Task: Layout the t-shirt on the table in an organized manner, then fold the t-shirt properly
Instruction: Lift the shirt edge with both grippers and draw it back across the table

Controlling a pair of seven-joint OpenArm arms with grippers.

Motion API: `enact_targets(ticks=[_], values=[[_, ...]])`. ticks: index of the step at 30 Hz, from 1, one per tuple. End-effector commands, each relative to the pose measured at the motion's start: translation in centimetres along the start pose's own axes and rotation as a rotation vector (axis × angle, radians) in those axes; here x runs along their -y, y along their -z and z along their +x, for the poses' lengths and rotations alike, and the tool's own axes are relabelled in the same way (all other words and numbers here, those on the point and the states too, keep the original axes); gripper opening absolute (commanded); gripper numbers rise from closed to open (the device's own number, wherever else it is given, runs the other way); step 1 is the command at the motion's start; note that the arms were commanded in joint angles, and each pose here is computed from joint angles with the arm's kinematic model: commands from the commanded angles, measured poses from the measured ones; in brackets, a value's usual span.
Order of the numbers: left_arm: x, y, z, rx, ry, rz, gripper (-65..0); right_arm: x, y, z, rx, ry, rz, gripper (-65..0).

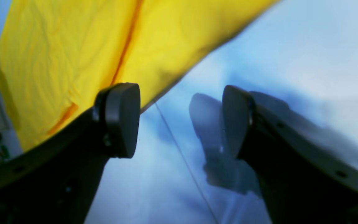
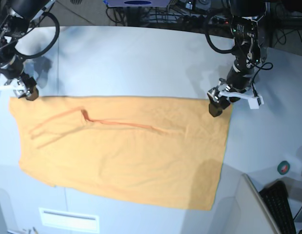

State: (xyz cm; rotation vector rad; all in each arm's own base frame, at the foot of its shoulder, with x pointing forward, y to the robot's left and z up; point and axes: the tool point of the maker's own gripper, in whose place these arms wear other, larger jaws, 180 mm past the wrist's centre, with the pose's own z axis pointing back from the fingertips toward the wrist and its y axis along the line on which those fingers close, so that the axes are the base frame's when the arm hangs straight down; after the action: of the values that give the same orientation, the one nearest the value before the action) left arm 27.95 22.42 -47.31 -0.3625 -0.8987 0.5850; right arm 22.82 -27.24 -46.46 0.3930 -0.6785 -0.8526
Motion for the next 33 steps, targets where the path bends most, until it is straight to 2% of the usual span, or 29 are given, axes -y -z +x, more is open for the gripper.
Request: enact_targets(ticks=[1, 5, 13, 21, 29, 31, 33], values=[[0.3, 0.0, -0.5, -0.015, -0.012, -0.006, -4.3, -0.1, 0.0, 1.8, 0.055, 0.03, 0.019, -25.4], [-0.7, -0.3, 0.1, 0.031, -0.084, 0.028, -4.3, 0.9, 2.0, 1.4, 0.044, 0.181, 0.031, -25.4], [-0.3, 0.1, 1.1, 0.048, -0.086, 0.019, -4.3, 2.8, 4.7, 3.0, 0.081, 0.278, 0.009, -25.8], [-0.3, 0.1, 1.1, 0.047, -0.085, 0.019, -4.3, 4.0, 5.2, 3.9, 0.119, 0.308, -0.015, -25.8], [-0.1, 0.3, 1.4, 0.055, -0.08, 0.015, -4.3, 4.0, 5.6, 3.3, 0.101, 0.324, -0.015, -26.1], [0.3, 0.6, 1.9, 0.064, -0.082, 0.008, -4.3, 3.9, 5.9, 3.0, 0.091, 0.333, -0.012, -28.7], [0.0, 0.9, 1.4, 0.048, -0.095, 0.015, -4.3, 3.8, 6.1, 2.6, 0.08, 0.343, -0.011, -35.1]])
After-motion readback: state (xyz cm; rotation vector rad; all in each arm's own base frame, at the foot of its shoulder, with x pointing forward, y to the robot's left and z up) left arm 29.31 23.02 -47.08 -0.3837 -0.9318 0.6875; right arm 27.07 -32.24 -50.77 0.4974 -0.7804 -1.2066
